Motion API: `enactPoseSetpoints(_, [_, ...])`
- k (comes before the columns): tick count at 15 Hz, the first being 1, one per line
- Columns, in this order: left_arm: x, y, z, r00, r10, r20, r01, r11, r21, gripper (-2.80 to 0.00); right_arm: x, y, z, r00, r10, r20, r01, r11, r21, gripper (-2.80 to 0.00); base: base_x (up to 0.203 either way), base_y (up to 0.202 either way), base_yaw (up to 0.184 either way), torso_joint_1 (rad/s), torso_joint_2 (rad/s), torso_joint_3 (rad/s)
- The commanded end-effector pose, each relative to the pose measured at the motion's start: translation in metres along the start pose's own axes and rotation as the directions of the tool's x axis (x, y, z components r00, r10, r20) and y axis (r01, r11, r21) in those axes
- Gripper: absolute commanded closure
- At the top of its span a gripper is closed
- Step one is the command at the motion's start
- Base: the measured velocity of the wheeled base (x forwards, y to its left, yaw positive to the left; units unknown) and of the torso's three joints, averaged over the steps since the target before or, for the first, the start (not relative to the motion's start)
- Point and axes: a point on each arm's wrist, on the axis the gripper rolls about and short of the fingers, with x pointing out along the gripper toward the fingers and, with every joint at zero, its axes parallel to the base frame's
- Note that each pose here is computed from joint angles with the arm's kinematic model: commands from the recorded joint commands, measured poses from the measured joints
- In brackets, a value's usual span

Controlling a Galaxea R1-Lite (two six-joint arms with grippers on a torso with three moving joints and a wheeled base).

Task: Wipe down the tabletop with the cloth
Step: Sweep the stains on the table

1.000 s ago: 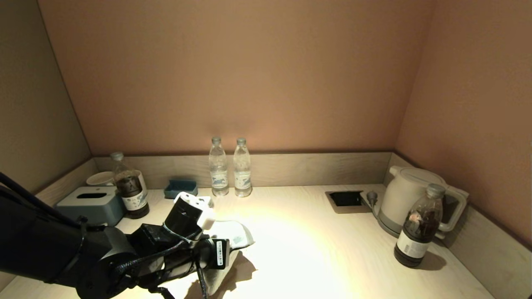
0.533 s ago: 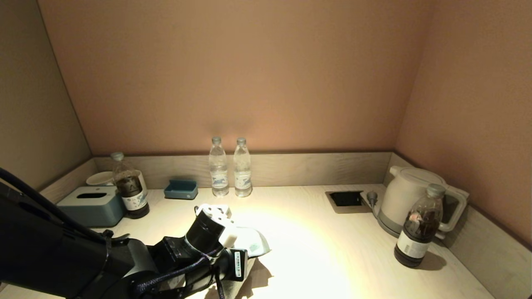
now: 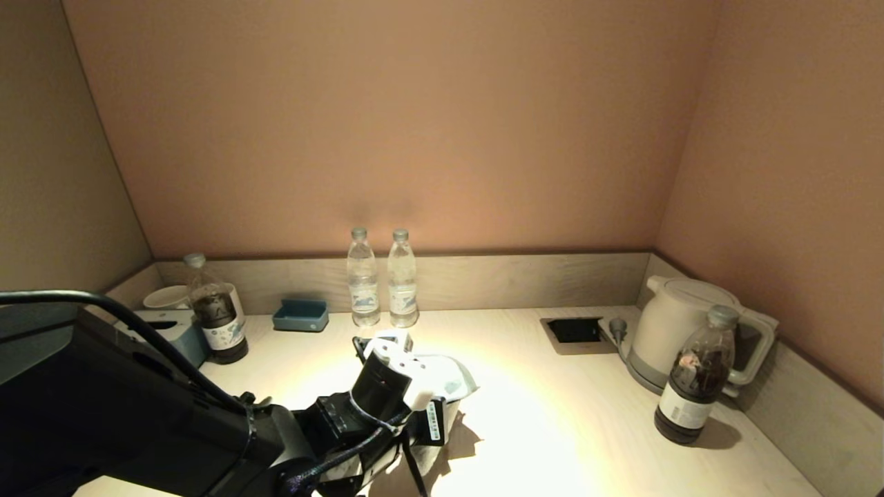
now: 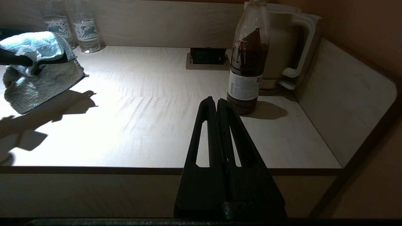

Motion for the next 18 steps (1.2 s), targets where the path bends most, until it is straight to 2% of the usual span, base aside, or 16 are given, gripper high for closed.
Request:
enactPoseSetpoints(1, [0.000,-0.012,-0.008,1.000,-0.026,-0.010,0.026,1.000,0.012,0.00,0.000,0.000,0.000,1.000,0.001,0.000,-0.001,1.000,-0.001,0.00,0.000,0.000,0.000,0.000,0.00,0.000])
enactPoseSetpoints(7, [-0.002,-0.024,-0.024,0.998,-0.048,-0.041,0.049,0.998,0.035,0.00,0.000,0.000,0.000,1.000,0.001,0.001,-0.001,1.000,-0.001,0.00,0.000,0.000,0.000,0.000,0.00,0.000])
enactPoseSetpoints(10, [0.006,-0.022,-0.033,0.998,-0.026,-0.060,0.029,0.998,0.049,0.00,0.000,0.000,0.000,1.000,0.001,0.000,-0.001,1.000,-0.001,0.00,0.000,0.000,0.000,0.000,0.00,0.000])
enactPoseSetpoints(13, [0.024,-0.014,-0.056,0.995,0.055,-0.085,-0.047,0.995,0.088,0.00,0.000,0.000,0.000,1.000,0.001,-0.001,-0.001,1.000,-0.001,0.00,0.000,0.000,0.000,0.000,0.00,0.000])
enactPoseSetpoints(18, [0.030,-0.012,-0.061,0.993,0.070,-0.094,-0.061,0.993,0.097,0.00,0.000,0.000,0.000,1.000,0.001,0.001,-0.001,1.000,-0.002,0.00,0.000,0.000,0.000,0.000,0.00,0.000])
